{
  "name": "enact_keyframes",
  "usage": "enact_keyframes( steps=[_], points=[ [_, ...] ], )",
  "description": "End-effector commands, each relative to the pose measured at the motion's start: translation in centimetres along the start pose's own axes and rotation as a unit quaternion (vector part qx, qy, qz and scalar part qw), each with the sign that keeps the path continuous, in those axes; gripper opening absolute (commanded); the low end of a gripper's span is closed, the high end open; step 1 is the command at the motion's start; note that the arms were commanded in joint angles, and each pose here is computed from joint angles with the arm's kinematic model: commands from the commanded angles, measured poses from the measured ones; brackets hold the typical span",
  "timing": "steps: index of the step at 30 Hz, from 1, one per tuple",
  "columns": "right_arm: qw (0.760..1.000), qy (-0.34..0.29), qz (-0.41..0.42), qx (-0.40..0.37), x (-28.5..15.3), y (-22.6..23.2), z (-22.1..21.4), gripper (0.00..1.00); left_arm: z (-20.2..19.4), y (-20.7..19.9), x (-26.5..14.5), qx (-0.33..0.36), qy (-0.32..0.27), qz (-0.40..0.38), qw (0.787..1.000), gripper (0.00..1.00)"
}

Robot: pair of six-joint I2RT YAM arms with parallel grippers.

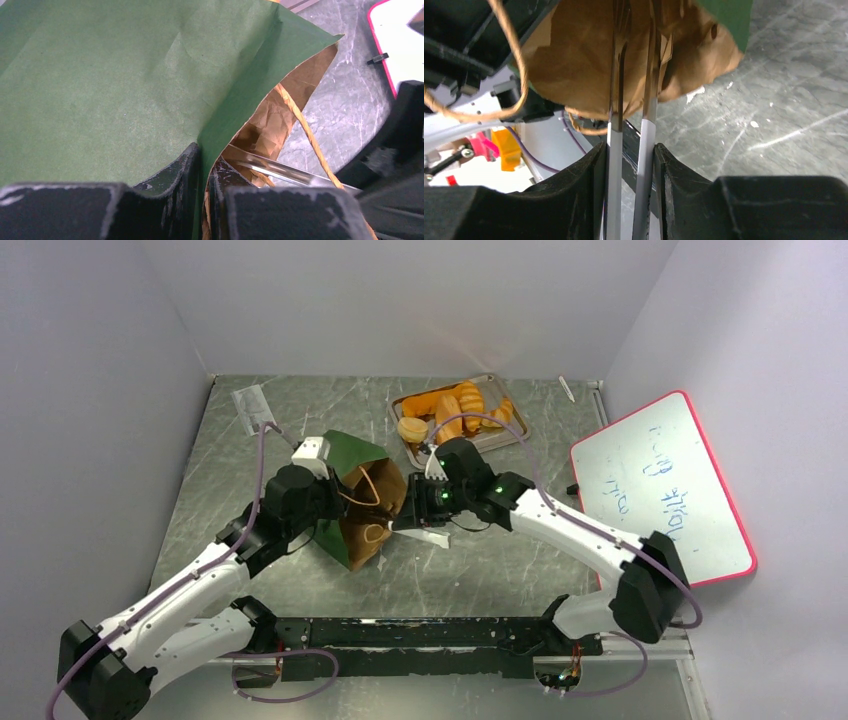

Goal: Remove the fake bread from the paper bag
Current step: Take out the fake bread from the paper bag.

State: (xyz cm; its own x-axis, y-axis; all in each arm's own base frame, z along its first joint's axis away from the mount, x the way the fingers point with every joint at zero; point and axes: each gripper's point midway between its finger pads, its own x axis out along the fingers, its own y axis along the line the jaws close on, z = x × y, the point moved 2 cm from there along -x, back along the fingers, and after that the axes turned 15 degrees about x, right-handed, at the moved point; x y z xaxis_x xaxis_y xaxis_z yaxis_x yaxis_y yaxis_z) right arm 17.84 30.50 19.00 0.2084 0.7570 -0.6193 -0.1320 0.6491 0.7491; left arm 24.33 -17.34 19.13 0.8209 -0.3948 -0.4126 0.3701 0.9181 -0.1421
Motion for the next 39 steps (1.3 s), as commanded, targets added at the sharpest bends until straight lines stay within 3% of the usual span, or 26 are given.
enact_keyframes(
  steps=[1, 15, 29, 39],
  points=[
    [0.997, -0.005, 0.066, 0.035, 1.1, 2.7, 1.9, 0.36, 2.0, -0.7, -0.8, -0.002, -0.029, -0.023, 0.999, 0.07],
    [0.983, 0.022, 0.062, 0.173, 4.6, 0.9, 3.2, 0.38, 2.0, -0.9, -0.8, -0.01, -0.037, -0.03, 0.999, 0.07],
    [0.97, 0.035, 0.038, 0.238, 7.7, 0.1, 4.4, 0.41, 1.6, -1.0, -0.2, -0.031, -0.052, -0.033, 0.998, 0.07],
    [0.963, 0.06, 0.085, 0.249, 8.4, 2.0, 5.7, 0.41, 1.1, -1.1, 0.0, -0.024, -0.047, -0.038, 0.998, 0.07]
  ],
)
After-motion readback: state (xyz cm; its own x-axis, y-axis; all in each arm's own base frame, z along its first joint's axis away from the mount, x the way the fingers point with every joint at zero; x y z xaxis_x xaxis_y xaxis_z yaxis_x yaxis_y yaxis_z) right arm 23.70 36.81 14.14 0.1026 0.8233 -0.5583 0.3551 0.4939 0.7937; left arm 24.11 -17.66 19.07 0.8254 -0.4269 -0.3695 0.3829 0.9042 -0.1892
